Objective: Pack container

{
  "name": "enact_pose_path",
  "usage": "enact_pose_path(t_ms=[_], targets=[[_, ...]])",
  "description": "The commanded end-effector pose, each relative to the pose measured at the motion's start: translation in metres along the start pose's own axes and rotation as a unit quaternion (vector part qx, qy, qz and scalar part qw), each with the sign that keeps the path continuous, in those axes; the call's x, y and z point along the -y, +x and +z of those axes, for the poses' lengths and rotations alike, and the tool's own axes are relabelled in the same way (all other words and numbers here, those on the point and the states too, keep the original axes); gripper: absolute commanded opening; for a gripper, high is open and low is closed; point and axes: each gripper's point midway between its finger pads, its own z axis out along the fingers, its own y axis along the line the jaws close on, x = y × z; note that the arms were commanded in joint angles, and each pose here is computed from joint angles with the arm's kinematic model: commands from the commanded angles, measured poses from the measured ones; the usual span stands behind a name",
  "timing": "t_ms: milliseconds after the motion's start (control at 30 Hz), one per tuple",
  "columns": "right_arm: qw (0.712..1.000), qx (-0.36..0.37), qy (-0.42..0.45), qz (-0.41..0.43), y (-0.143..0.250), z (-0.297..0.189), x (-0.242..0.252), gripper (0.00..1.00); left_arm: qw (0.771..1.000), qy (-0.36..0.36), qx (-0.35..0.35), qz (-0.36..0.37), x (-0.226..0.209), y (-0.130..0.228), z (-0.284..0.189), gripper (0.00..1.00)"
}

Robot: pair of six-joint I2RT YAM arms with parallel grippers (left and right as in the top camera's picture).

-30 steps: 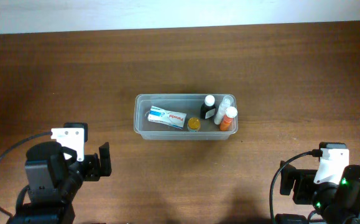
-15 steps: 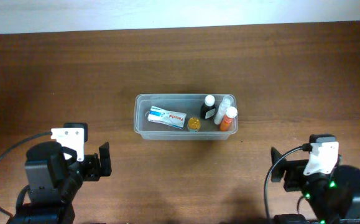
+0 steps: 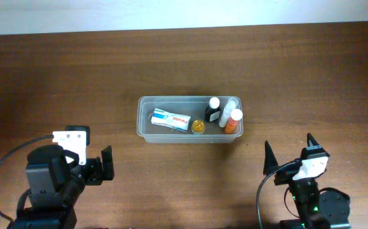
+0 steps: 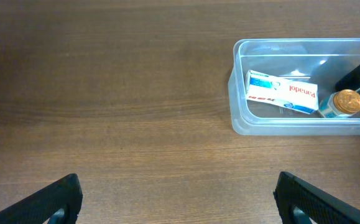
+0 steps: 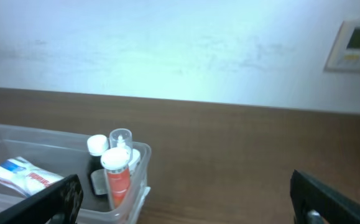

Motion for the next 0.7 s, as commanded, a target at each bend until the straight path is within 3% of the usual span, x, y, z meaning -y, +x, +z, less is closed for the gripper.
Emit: enact_pose_path(t_ms=[0,233,667], targets=[[0.999,0.008,-0.007,-0.052,0.015,0.005,-0.003,0.98,1.000,0.007,0.000,-0.007,0.002,0.001,0.000,0.99],[0.997,-0.053,-0.012,-0.047,0.075,0.019,-0.004,0.98,1.000,0.007,0.000,-0.007,0.002,0.001,0.000,0.99],[0.998,-0.050,-0.011,-0.039,0.073,0.019,-0.004,0.98,1.000,0.007,0.000,-0.007,0.002,0.001,0.000,0.99]])
